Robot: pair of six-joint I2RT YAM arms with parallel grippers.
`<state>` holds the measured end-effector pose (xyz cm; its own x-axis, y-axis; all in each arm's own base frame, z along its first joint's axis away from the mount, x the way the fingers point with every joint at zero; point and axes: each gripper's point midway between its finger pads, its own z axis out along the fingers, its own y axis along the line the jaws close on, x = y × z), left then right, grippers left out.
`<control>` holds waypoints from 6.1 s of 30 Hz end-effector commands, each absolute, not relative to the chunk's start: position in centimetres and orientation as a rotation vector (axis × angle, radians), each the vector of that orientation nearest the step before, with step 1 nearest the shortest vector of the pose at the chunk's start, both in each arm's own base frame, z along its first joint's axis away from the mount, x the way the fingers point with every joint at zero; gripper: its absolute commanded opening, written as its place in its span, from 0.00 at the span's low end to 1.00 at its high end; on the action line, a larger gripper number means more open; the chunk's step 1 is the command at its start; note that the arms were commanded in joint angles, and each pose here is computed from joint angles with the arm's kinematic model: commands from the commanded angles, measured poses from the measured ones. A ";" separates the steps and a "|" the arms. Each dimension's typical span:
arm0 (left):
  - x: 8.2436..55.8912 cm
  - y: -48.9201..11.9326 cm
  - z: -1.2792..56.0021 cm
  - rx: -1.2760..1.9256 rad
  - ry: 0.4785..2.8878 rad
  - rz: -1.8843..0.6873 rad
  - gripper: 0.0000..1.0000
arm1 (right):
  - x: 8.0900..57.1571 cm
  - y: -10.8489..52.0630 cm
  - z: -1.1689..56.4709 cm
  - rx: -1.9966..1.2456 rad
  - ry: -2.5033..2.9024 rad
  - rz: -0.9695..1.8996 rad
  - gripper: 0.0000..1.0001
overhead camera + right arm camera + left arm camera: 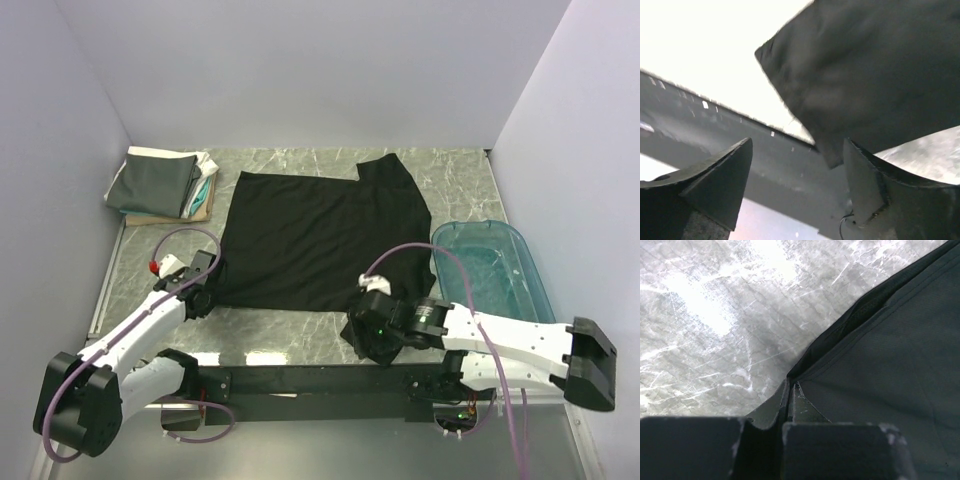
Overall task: Fold and stack the t-shirts
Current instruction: Fold the tshirt
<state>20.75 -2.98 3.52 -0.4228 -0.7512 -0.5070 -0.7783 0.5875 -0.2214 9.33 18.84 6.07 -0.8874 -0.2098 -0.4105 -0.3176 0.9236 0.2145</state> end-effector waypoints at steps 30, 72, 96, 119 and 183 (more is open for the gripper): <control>19.5 -2.6 3.3 -1.304 2.216 0.046 0.01 | 6.5 16.5 1.8 -0.450 2.813 0.053 0.00; 28.3 -4.5 13.7 -1.264 1.969 -0.159 0.01 | 19.5 14.4 14.2 -0.172 2.550 0.202 0.00; 38.2 -3.6 11.8 -1.230 2.032 -0.033 0.01 | 33.5 12.1 16.1 -0.081 2.500 0.099 0.00; 40.5 -5.9 11.3 -1.034 2.217 -0.084 1.00 | 43.1 12.4 13.5 -0.033 2.479 -0.008 0.80; 31.6 -5.7 1.1 -1.012 2.449 0.006 0.99 | 27.8 9.6 1.5 0.394 2.618 0.214 0.90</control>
